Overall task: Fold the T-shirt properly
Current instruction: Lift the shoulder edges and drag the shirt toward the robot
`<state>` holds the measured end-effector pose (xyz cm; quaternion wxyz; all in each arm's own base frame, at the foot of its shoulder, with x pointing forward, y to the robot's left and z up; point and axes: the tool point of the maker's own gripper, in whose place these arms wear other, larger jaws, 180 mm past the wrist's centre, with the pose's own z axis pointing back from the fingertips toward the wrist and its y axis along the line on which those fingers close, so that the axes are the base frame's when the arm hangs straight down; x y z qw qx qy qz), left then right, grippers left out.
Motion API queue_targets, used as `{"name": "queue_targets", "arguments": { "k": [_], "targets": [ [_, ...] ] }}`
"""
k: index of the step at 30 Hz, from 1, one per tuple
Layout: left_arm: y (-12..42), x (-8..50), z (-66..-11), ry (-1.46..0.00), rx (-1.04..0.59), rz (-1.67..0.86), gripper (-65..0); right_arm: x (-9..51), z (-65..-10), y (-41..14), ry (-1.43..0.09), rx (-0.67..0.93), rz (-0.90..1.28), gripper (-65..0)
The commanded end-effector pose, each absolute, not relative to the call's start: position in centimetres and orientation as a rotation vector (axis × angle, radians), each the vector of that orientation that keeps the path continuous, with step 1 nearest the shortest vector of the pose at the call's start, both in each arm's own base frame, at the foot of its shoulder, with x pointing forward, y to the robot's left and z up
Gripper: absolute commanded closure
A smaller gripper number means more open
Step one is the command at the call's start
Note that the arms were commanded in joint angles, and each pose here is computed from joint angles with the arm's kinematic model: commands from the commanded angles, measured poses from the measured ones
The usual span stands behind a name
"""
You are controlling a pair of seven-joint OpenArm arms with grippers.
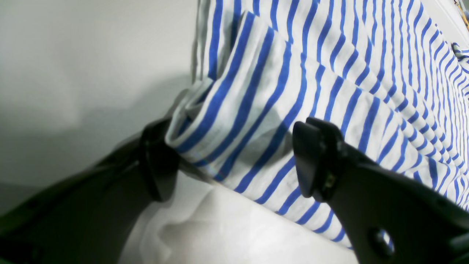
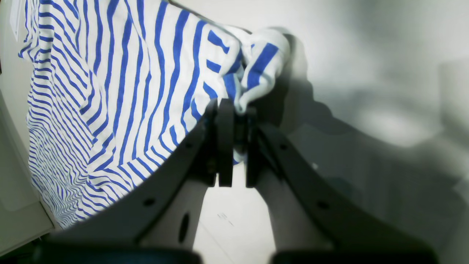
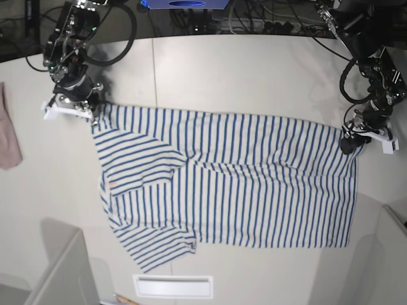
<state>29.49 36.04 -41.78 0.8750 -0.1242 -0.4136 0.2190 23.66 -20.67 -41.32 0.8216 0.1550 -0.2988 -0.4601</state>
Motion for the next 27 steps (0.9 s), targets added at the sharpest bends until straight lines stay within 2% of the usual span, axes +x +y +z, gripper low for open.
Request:
{"name": "queue_targets", "arguments": {
  "k": [1, 8, 10, 12, 15, 20, 23, 27],
  "targets": [
    [36.74, 29.64, -41.21, -0.863, -0.241, 0.446, -43.1, 24.36, -40.4, -21.01, -0.677, 0.334, -0.97, 0.0],
    [36.86, 29.64, -41.14, -0.866, -0.239, 0.447, -42.8, 24.36, -40.41, -20.96, -0.676, 0.336, -0.971, 0.0],
    [36.86, 29.64, -41.14, -0.866, -0.239, 0.447, -37.0, 24.29, -40.45, -20.92, -0.673, 0.337, -0.971, 0.0],
    [36.86, 29.64, -41.14, -0.866, -0.239, 0.447, -27.0, 24.29, -40.45, -20.92, -0.673, 0.337, -0.971, 0.0],
    [36.86, 29.71, -41.1, -0.867, -0.239, 0.447, -16.1, 24.22, -40.5, -20.9, -0.67, 0.337, -0.971, 0.0],
    [36.86, 29.71, -41.1, -0.867, -0.239, 0.447, -11.5, 24.16, -40.53, -20.9, -0.669, 0.336, -0.971, 0.0],
    [36.92, 29.7, -41.06, -0.868, -0.237, 0.446, 0.0, 24.16, -40.53, -20.9, -0.669, 0.336, -0.971, 0.0],
    [37.04, 29.41, -40.92, -0.866, -0.227, 0.436, 0.0, 24.15, -40.54, -20.88, -0.668, 0.337, -0.971, 0.0]
  ]
}}
